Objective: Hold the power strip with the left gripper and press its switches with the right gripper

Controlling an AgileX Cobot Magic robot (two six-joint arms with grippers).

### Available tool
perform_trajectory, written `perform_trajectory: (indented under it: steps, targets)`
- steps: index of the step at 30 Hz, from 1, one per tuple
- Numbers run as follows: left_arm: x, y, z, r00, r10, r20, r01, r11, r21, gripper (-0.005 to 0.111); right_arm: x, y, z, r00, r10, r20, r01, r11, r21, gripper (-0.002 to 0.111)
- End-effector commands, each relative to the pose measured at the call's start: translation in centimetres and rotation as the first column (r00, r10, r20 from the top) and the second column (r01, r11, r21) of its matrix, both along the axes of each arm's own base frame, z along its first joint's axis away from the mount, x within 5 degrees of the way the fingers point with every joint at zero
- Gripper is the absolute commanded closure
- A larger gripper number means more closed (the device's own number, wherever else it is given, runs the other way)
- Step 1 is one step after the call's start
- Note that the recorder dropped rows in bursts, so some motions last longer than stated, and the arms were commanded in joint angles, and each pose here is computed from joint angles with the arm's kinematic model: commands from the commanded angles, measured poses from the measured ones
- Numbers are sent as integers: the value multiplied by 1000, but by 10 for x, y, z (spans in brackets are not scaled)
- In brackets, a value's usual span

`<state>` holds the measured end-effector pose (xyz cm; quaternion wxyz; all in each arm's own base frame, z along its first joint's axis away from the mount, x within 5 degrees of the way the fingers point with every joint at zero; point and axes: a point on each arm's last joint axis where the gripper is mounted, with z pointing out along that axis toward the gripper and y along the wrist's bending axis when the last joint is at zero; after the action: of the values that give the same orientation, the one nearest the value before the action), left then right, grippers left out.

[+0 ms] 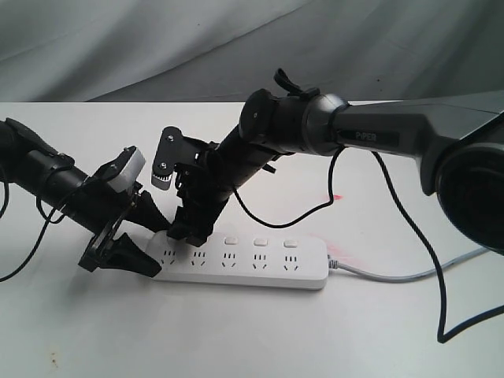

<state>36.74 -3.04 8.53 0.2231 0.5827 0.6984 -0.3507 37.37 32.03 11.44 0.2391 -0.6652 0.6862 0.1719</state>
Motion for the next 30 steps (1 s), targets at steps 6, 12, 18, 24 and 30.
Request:
perform_trajectory:
  steps: [6, 12, 18, 24, 30]
  targets:
    - [0, 3, -9, 1000, -5, 6, 4, 999, 47, 58, -9, -4, -43, 996, 81, -25, -83, 989, -125, 41]
    - [0, 3, -9, 1000, -5, 6, 4, 999, 47, 58, -8, -3, -42, 998, 65, -17, -66, 991, -113, 41]
    - [0, 3, -9, 1000, -5, 6, 4, 999, 47, 58, 6, -13, 17, 999, -21, 24, 20, 999, 43, 41]
    - [0, 3, -9, 1000, -5, 6, 4, 999, 47, 58, 17, -48, 73, 999, -36, 6, 35, 990, 139, 41]
    - [0, 3, -9, 1000, -5, 6, 4, 999, 47, 58, 7, -40, 39, 999, -28, -32, 31, 993, 110, 41]
